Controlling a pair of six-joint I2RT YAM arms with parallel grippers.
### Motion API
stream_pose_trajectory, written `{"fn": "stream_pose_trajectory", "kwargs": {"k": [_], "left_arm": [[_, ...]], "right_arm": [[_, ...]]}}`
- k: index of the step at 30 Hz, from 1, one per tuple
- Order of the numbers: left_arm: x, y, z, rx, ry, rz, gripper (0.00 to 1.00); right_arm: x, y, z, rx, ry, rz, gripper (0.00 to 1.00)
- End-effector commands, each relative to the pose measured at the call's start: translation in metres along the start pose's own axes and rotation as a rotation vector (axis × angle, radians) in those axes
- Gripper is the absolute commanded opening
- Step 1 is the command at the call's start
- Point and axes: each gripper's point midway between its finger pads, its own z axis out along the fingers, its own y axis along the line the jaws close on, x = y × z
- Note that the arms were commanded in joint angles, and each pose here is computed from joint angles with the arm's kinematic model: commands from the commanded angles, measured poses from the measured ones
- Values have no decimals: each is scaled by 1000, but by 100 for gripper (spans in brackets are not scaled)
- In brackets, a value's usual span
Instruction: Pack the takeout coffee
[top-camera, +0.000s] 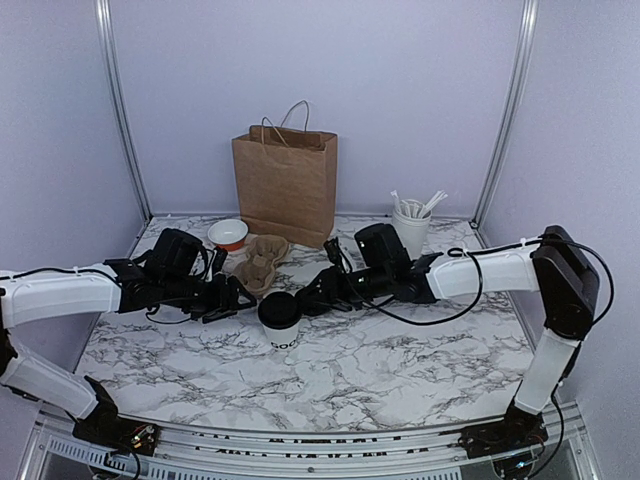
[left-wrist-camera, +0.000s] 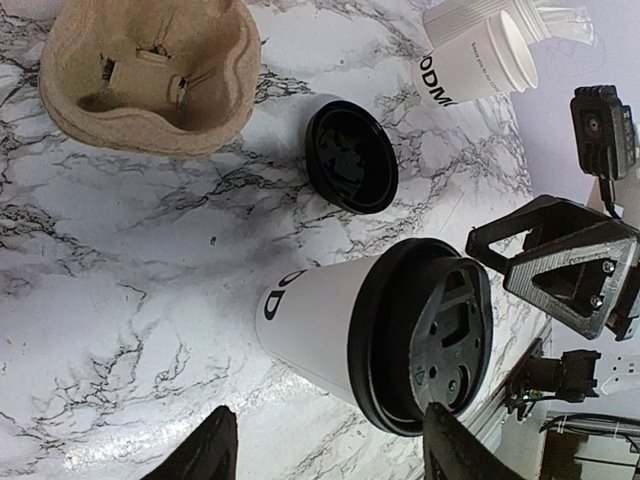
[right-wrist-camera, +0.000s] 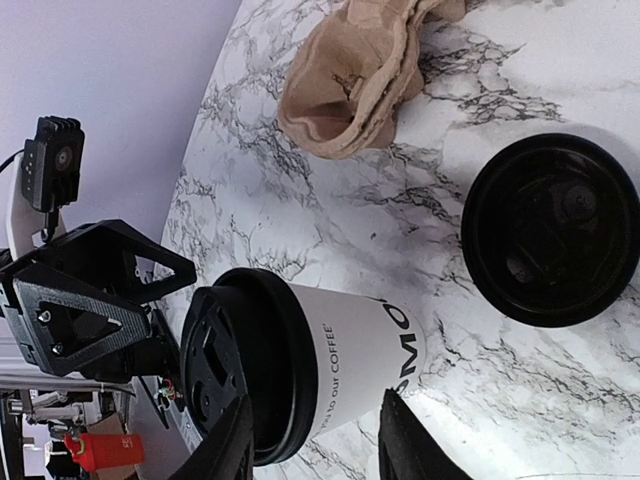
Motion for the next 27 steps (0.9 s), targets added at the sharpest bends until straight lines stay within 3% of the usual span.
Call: {"fn": "stream_pose_trajectory", "kwargs": {"k": [1, 9, 15, 18, 27], "left_arm": [[-16, -19, -18, 23, -57, 46, 64], [-29, -37, -31, 70, -105, 84, 64], [-27, -44, -29, 112, -90, 91, 63], [-24, -48, -26, 145, -78, 85, 57], [-19, -53, -17, 208, -52, 60, 24]], "right_arm": [[-26, 18, -20, -4, -89, -40, 42], [-31, 56, -26, -117, -114, -98, 32], [-19, 100, -17, -269, -67, -133, 7], [-16, 111, -14, -331, -54, -125, 0], [-15, 118, -10, -386, -37, -112, 0]]}}
